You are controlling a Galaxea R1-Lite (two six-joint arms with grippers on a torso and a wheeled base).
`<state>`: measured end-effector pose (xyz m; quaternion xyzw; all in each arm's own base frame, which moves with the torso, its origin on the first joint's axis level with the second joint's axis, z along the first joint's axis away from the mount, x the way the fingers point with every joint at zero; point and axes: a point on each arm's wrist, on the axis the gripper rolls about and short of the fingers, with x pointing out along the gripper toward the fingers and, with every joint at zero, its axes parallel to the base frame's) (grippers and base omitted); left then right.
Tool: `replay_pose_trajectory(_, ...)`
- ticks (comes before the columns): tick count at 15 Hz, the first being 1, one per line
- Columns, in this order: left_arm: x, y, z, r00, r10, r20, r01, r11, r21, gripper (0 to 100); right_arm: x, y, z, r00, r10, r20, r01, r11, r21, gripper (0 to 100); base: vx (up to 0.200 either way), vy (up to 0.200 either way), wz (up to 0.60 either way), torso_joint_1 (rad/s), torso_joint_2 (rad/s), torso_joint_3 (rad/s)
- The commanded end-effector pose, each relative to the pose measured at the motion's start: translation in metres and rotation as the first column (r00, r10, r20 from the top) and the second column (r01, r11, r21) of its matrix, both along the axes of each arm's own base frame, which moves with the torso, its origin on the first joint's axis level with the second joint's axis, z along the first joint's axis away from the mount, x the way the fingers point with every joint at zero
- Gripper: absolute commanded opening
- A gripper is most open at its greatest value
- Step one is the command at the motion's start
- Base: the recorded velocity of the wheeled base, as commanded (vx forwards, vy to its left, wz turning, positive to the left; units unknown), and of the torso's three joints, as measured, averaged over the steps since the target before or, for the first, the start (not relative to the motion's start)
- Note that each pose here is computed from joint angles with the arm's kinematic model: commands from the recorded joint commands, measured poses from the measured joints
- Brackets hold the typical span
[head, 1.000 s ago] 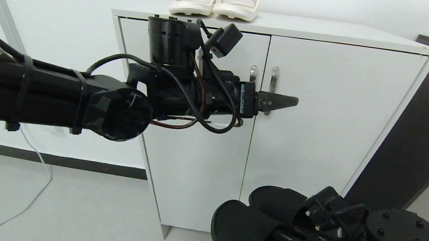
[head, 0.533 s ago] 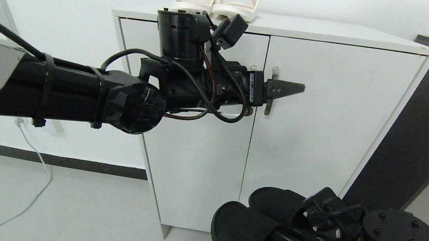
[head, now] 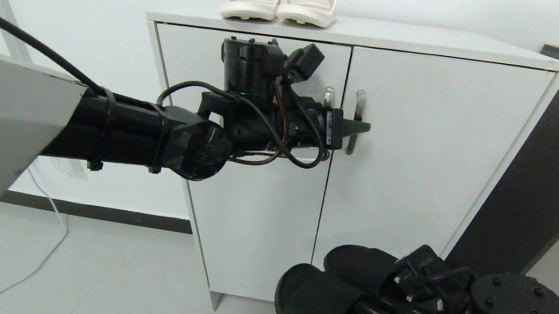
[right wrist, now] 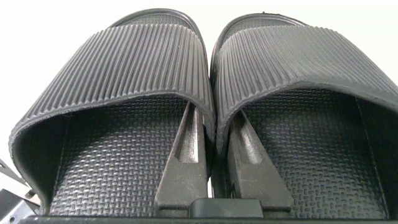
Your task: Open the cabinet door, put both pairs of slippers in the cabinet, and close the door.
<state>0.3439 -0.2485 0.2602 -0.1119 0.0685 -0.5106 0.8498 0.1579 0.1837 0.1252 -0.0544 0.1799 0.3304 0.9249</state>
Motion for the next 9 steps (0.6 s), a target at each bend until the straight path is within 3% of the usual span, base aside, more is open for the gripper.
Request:
replay_pose_trajectory(1, -0.008, 0.005, 0.005, 1.000, -0.008, 0.003, 0.008, 1.000, -0.002, 0, 0.000, 0.000, 0.000, 1.000, 0.000, -0.002, 0.000, 1.000, 0.000, 0, 0.000, 0.000, 0.00, 0.000, 0.00, 0.000)
replay_pose_trajectory(3, -0.023, 0.007, 0.001, 1.000, -0.025, -0.017, 0.025, 1.000, 0.013, 0, -0.002, 0.000, -0.001, 0.999, 0.041, -0.016, -0.041, 0.999, 0.011, 0, 0.000, 0.000, 0.00, 0.000, 0.00, 0.000)
replay_pose_trajectory(9, -0.072, 0.020, 0.012, 0.997, -0.073, -0.010, 0.073, 0.997, 0.008, 0, -0.005, -0.002, -0.002, 0.996, 0.084, -0.025, -0.083, 0.996, 0.027, 0, 0.000, 0.000, 0.00, 0.000, 0.00, 0.000)
